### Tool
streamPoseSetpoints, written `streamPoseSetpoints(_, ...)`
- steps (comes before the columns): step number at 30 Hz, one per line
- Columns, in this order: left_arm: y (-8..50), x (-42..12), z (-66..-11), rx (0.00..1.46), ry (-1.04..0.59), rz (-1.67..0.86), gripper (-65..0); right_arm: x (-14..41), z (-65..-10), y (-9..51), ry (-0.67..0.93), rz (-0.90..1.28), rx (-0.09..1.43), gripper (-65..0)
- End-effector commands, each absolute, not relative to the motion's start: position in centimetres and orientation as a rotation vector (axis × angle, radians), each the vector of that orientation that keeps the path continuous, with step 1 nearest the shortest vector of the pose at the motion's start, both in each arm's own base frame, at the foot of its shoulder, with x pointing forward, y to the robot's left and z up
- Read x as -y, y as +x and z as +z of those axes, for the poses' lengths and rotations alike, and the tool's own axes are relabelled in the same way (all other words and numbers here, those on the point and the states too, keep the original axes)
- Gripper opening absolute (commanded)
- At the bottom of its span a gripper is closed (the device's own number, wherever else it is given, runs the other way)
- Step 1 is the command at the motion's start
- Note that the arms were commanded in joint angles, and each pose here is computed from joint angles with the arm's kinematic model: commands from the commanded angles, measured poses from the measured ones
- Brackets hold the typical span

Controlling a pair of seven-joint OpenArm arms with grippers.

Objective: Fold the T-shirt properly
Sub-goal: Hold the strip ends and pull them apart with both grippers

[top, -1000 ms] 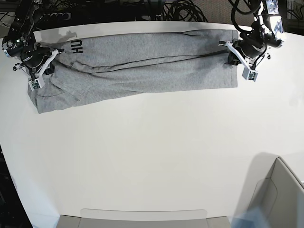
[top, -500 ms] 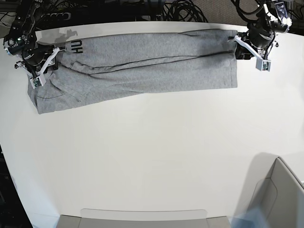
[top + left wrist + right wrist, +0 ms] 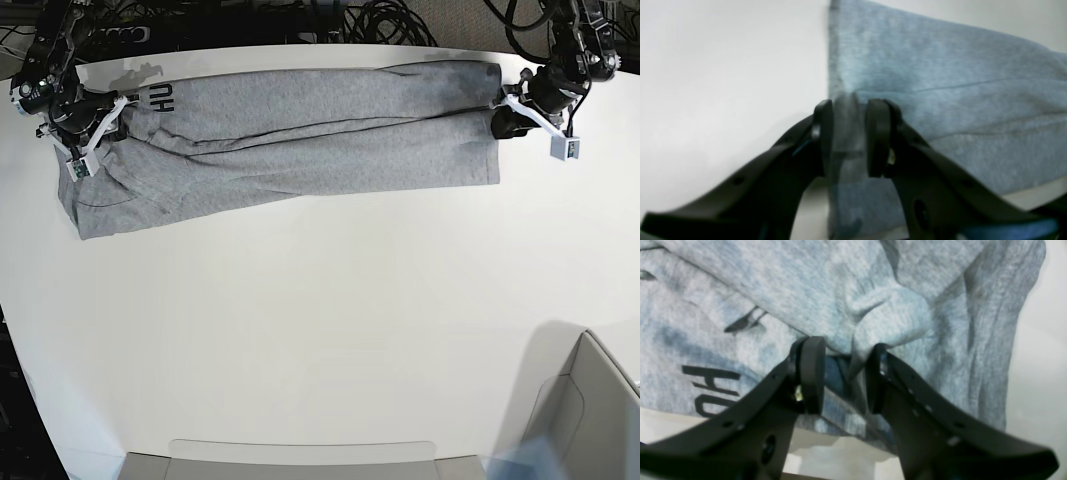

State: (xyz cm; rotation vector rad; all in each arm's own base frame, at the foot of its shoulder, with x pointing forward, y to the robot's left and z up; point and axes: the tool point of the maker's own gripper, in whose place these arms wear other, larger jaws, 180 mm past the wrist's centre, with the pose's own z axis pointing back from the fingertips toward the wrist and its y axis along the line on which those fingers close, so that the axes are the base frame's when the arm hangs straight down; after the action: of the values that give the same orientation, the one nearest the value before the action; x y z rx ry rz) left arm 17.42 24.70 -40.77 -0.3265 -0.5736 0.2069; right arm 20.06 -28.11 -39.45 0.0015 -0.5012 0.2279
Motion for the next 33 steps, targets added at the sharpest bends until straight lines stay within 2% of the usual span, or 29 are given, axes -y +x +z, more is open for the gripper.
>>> streamPoseSetpoints(1,17.5,-25.1,-40.3,0.584,-0.324,0.192,-46.4,28.8,-38.4,20.8,-0.019,0.245,0.536,-44.4)
streamPoseSetpoints(5,17.2,-23.8,-40.9,0.559,-0.354,0.138,-46.5,28.8,-38.8,20.7,-0.011,0.239,0.525,-44.4)
streamPoseSetpoints(11,16.8,-24.4,-43.3,0.51,-0.374,0.193,-46.6,28.6,-38.9,20.7,-0.006,0.238,0.525,-44.4)
streamPoseSetpoints(18,15.8,-21.9,-44.3,0.482,-0.459,0.06,-46.8,28.6,-38.9,20.8,-0.006,0.238,0.527,-44.4)
streamPoseSetpoints(20,14.9,-21.3,-45.3,0.446,-0.483,0.058,-49.3,28.6,-38.9,20.8,-0.006,0.238,0.527,-44.4)
streamPoseSetpoints(25,14.4,-20.8,-48.1,0.363,-0.52,0.11,-65.0,28.7,-38.6,21.2,-0.01,0.239,0.538,-44.4)
streamPoseSetpoints(30,13.8,-23.1,-49.3,0.326,-0.491,0.156,-65.0,28.7,-38.6,21.2,-0.011,0.237,0.538,-44.4)
streamPoseSetpoints(33,14.5,-26.0,-48.1,0.375,-0.44,0.189,-65.0,28.8,-38.6,21.3,-0.012,0.236,0.54,-44.4)
